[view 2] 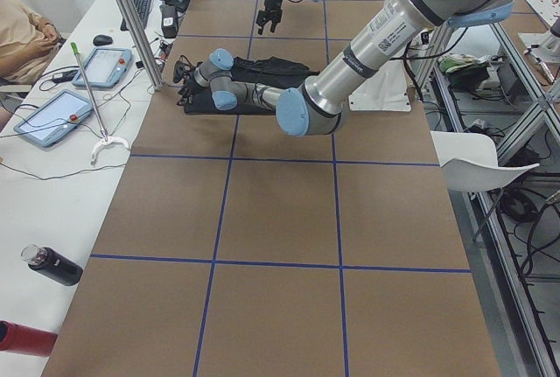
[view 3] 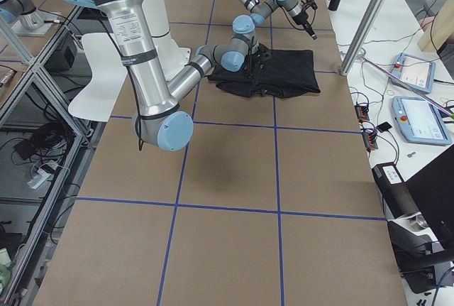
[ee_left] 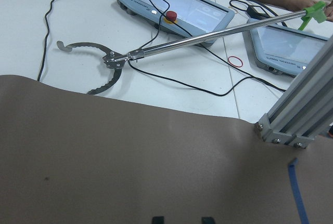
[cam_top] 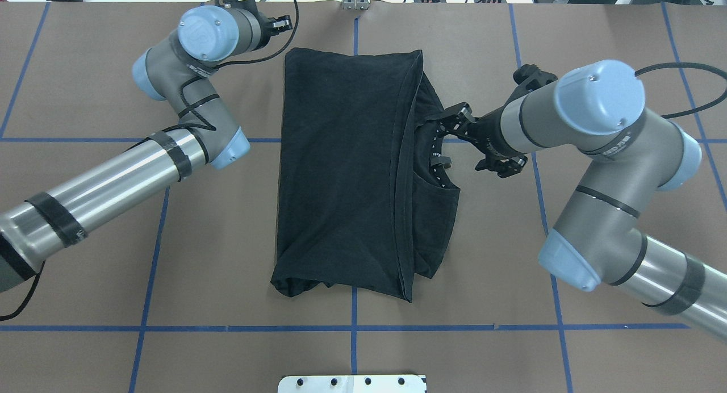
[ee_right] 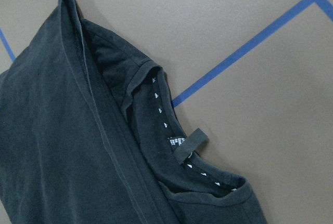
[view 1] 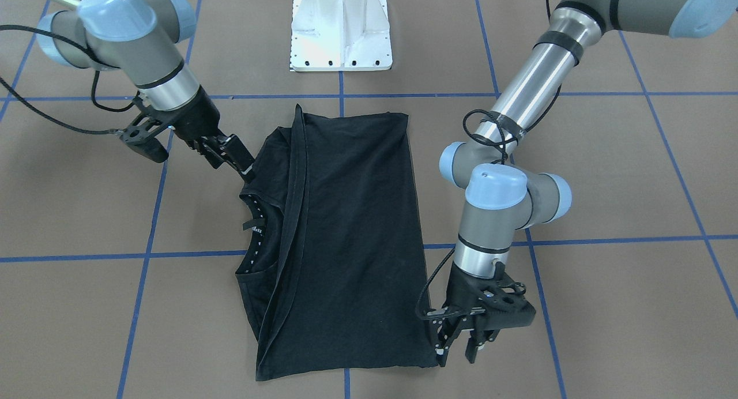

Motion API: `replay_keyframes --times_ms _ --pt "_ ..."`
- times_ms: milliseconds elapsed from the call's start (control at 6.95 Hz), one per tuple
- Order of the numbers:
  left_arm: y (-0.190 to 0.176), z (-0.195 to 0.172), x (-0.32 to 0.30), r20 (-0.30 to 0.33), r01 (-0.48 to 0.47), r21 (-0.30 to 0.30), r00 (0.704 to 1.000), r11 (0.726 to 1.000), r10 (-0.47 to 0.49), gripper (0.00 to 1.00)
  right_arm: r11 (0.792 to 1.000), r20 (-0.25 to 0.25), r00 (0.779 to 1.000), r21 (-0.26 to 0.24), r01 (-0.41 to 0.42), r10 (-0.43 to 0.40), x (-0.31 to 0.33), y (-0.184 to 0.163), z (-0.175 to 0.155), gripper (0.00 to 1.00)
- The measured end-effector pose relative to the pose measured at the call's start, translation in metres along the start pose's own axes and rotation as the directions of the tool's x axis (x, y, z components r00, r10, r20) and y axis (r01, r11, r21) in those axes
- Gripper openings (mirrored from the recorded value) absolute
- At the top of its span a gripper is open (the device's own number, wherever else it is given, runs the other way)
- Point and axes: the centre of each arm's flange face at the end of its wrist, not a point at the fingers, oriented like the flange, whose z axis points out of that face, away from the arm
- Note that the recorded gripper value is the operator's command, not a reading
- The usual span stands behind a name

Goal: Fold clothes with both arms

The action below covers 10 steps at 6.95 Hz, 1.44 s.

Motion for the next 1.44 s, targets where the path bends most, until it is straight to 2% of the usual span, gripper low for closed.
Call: replay_keyframes --times_ms 144,288,432,575,719,863,1007,1151,1295,1439 --pt "-0.005 -0.020 -0.023 -0.019 0.006 -0.044 1.000 0.999 -0.007 1.00 0.999 -0.047 0.998 -0.008 0.042 -0.042 -0.012 0.038 0.012 0.92" --pt "-0.006 -0.039 -0.045 -0.046 -0.010 -0.095 0.999 0.995 0.005 1.00 0.987 -0.097 0.983 -0.024 0.156 -0.158 -0.015 0.082 0.027 0.92" --pt "-0.003 -0.060 -0.067 -0.077 -0.062 -0.122 0.996 0.991 0.053 1.00 0.946 -0.151 0.934 -0.047 0.320 -0.324 -0.016 0.125 0.040 0.88" --pt "-0.001 -0.081 -0.088 -0.103 -0.117 -0.134 0.989 0.984 0.104 1.00 0.881 -0.211 0.856 -0.083 0.465 -0.472 -0.016 0.160 0.048 0.81" --pt "0.001 -0.103 -0.112 -0.114 -0.155 -0.149 0.984 0.977 0.139 1.00 0.800 -0.272 0.754 -0.129 0.586 -0.597 -0.011 0.185 0.055 0.62" --pt "0.004 -0.122 -0.136 -0.118 -0.185 -0.156 0.979 0.970 0.167 1.00 0.691 -0.324 0.621 -0.181 0.700 -0.714 -0.003 0.208 0.064 0.48" --pt "0.008 -0.134 -0.152 -0.117 -0.198 -0.160 0.976 0.967 0.181 1.00 0.584 -0.359 0.489 -0.234 0.777 -0.795 0.001 0.230 0.071 0.41" --pt "0.010 -0.139 -0.157 -0.117 -0.200 -0.161 0.976 0.967 0.183 1.00 0.514 -0.376 0.402 -0.271 0.814 -0.835 0.002 0.245 0.077 0.39" --pt "0.010 -0.141 -0.159 -0.116 -0.199 -0.161 0.976 0.967 0.182 1.00 0.469 -0.382 0.347 -0.297 0.832 -0.857 0.001 0.256 0.084 0.38" --pt "0.011 -0.141 -0.160 -0.114 -0.197 -0.161 0.977 0.967 0.180 1.00 0.442 -0.383 0.314 -0.313 0.841 -0.869 -0.002 0.262 0.091 0.38"
